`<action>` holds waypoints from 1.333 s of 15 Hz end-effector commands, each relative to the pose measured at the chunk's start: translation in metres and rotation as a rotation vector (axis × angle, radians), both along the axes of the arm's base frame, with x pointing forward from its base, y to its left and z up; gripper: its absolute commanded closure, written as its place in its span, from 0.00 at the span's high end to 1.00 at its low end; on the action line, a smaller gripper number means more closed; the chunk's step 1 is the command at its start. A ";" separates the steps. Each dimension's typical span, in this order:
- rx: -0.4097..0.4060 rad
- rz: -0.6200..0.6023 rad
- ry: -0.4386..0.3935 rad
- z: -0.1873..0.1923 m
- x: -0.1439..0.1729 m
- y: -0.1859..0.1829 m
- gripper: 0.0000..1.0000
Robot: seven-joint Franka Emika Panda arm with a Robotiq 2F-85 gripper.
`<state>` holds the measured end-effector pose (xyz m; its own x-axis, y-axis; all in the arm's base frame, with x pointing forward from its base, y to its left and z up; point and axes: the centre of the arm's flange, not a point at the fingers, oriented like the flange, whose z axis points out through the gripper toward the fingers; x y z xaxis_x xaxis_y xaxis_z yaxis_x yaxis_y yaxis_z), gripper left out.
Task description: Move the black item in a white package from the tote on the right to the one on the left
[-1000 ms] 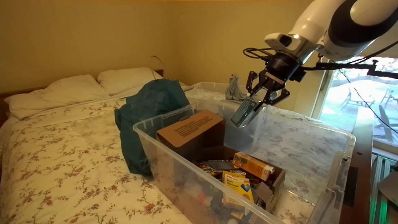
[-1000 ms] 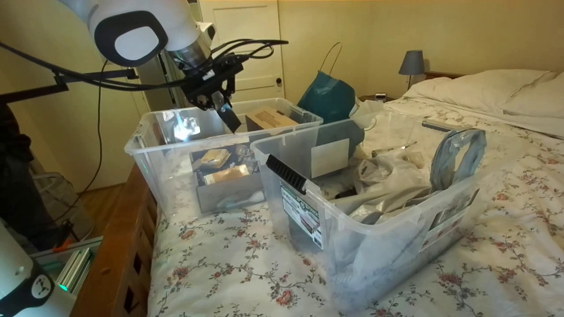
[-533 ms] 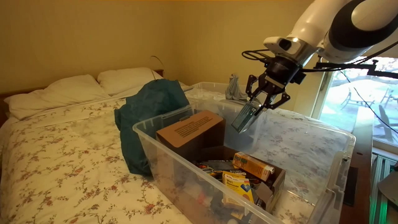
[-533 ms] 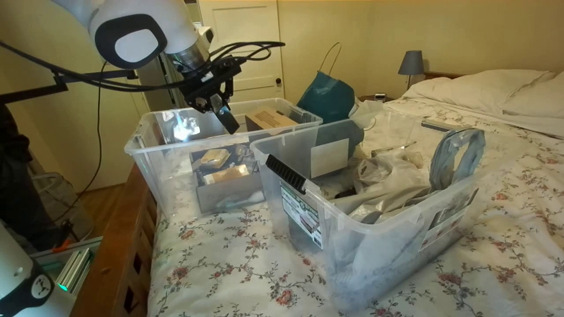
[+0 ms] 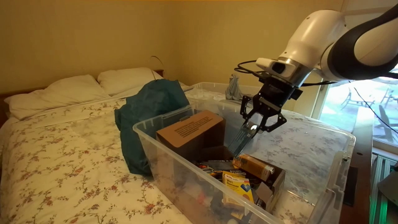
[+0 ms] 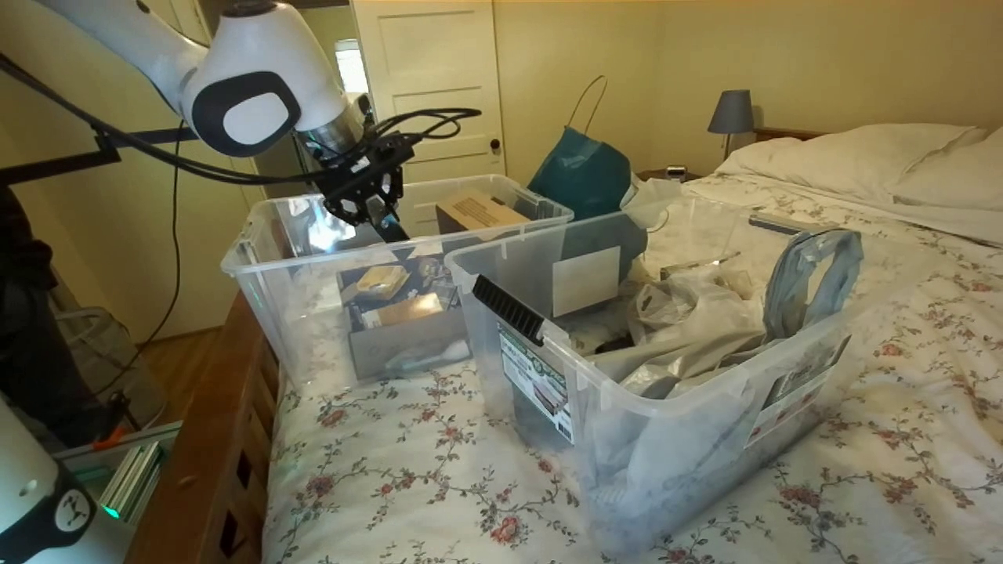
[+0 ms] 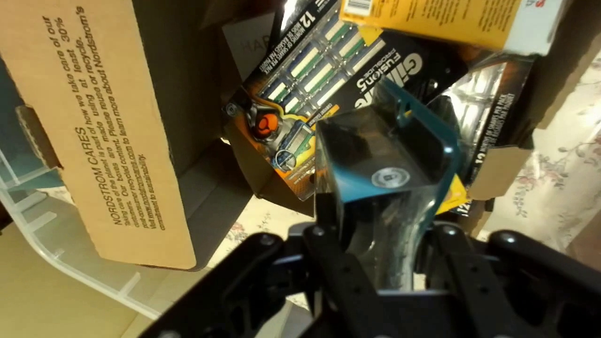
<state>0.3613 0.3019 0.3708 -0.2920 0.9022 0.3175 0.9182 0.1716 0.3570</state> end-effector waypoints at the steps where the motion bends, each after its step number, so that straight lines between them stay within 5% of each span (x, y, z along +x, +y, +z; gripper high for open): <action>1: -0.031 -0.078 -0.082 -0.023 0.026 0.023 0.11; 7: -0.136 -0.144 -0.214 -0.074 0.071 0.005 0.11; 12: -0.157 -0.156 -0.254 -0.066 0.100 0.004 0.11; 15: -0.036 -0.020 -0.124 -0.053 0.063 0.045 0.11; 20: 0.019 0.066 -0.030 -0.041 -0.006 0.099 0.11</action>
